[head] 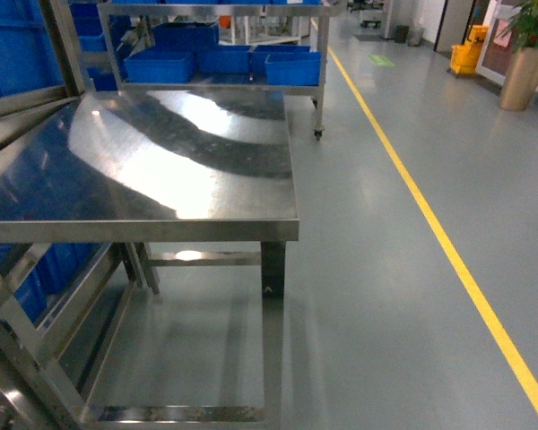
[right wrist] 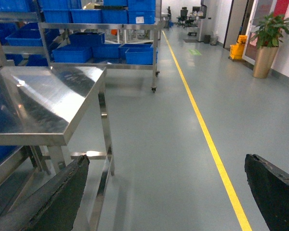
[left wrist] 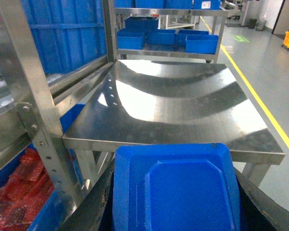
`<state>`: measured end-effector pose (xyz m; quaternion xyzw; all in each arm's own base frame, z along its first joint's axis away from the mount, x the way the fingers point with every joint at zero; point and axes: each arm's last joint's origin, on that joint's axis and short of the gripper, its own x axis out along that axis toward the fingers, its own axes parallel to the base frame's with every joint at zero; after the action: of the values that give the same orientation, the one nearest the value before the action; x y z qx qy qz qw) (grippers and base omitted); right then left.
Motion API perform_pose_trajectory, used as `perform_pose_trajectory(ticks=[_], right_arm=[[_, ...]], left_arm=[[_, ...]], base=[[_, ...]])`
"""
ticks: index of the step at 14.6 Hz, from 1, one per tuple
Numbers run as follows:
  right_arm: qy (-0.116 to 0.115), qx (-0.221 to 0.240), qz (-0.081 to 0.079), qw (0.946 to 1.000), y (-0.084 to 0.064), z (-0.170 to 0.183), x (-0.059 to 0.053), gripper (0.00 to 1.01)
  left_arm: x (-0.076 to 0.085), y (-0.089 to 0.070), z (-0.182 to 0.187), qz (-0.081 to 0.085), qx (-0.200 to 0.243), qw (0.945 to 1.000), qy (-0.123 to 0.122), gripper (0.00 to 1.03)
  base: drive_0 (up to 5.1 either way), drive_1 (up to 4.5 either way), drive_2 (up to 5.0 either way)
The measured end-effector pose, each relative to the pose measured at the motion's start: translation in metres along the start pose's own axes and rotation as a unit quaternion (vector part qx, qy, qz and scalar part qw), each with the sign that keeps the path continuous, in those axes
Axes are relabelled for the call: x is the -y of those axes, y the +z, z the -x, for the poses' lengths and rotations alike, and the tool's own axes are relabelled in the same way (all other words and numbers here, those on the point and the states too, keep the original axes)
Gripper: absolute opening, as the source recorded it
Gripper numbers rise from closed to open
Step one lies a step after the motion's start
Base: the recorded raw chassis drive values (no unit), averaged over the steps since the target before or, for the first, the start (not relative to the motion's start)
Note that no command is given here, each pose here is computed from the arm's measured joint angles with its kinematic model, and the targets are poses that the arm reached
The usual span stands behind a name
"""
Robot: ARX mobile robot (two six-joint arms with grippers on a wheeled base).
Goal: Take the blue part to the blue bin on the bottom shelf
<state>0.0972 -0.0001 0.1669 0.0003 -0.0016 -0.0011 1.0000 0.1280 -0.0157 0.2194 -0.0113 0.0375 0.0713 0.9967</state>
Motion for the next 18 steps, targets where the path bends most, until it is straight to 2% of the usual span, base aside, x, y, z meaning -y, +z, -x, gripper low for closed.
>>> perform_pose_trajectory(ticks=[1, 11, 18], right_arm=[[0.0, -0.001, 0.0, 1.0, -0.0001, 0.0, 0.0, 0.98], [0.001, -0.001, 0.0, 1.0, -0.0002, 0.0, 0.0, 0.98], [0.001, -0.002, 0.0, 1.0, -0.0003, 0.0, -0.0001, 0.98]], left_arm=[[-0.0001, 0.0, 0.0, 0.0, 0.0, 1.0, 0.001, 0.44], [-0.0003, -0.0001, -0.0001, 0.0, 0.0, 1.0, 0.002, 0.44], [-0.0005, 0.0, -0.0001, 0.0, 0.0, 1.0, 0.003, 0.44]], base=[[0.0, 4.29, -4.4], [-4.7, 2.37, 2.4], [-4.9, 1.29, 3.4]])
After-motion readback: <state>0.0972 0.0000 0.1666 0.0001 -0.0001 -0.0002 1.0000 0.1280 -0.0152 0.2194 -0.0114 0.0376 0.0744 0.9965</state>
